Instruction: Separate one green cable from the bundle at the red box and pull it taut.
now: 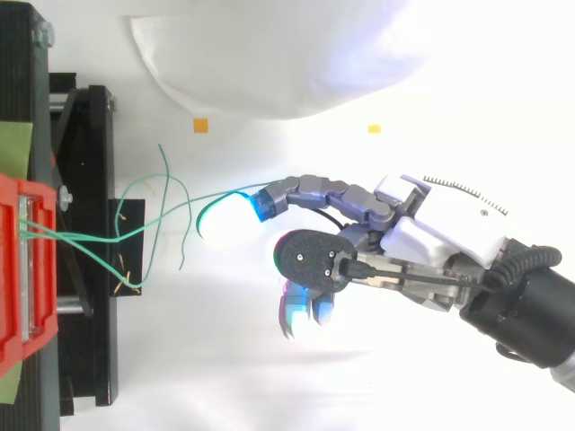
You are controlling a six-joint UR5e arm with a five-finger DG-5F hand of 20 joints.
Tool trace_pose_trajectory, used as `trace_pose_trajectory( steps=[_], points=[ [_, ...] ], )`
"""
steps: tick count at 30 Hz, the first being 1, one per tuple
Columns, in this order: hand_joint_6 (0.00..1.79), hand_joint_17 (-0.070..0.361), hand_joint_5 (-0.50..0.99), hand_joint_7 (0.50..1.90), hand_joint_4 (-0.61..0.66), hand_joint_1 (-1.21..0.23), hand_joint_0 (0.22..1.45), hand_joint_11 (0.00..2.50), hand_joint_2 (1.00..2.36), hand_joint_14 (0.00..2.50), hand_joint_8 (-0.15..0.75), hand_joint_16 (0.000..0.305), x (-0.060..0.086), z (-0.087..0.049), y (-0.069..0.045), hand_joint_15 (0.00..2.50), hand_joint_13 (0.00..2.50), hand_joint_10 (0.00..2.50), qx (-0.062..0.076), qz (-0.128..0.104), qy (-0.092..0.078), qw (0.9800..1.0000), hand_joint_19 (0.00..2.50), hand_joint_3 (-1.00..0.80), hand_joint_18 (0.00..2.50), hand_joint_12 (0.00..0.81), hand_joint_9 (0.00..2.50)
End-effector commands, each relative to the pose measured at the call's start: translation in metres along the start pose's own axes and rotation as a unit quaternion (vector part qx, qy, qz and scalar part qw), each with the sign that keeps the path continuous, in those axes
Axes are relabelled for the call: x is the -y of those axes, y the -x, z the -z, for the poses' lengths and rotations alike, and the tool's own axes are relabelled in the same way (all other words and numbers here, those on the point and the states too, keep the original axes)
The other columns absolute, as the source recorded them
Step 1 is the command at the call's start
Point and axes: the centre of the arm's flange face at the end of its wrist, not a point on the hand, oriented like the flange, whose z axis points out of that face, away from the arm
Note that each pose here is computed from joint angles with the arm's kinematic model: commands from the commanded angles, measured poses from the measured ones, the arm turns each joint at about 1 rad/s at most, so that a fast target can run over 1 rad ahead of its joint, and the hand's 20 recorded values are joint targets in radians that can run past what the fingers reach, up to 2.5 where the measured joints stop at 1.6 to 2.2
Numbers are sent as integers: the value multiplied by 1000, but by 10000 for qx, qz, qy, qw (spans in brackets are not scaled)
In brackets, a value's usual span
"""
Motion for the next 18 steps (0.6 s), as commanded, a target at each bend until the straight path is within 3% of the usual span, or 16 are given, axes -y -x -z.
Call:
trace_pose_trajectory(
  steps=[1,18],
  points=[
    [501,78,-165,657,94,-605,525,833,1002,16,236,35,-1,0,0,925,1061,17,-2,-4,3,10000,1271,-466,825,268,1236],
    [502,79,-167,673,103,-601,510,798,1000,16,241,35,0,0,0,923,1054,17,1,2,-1,10000,1266,-500,828,268,1250]
  ],
)
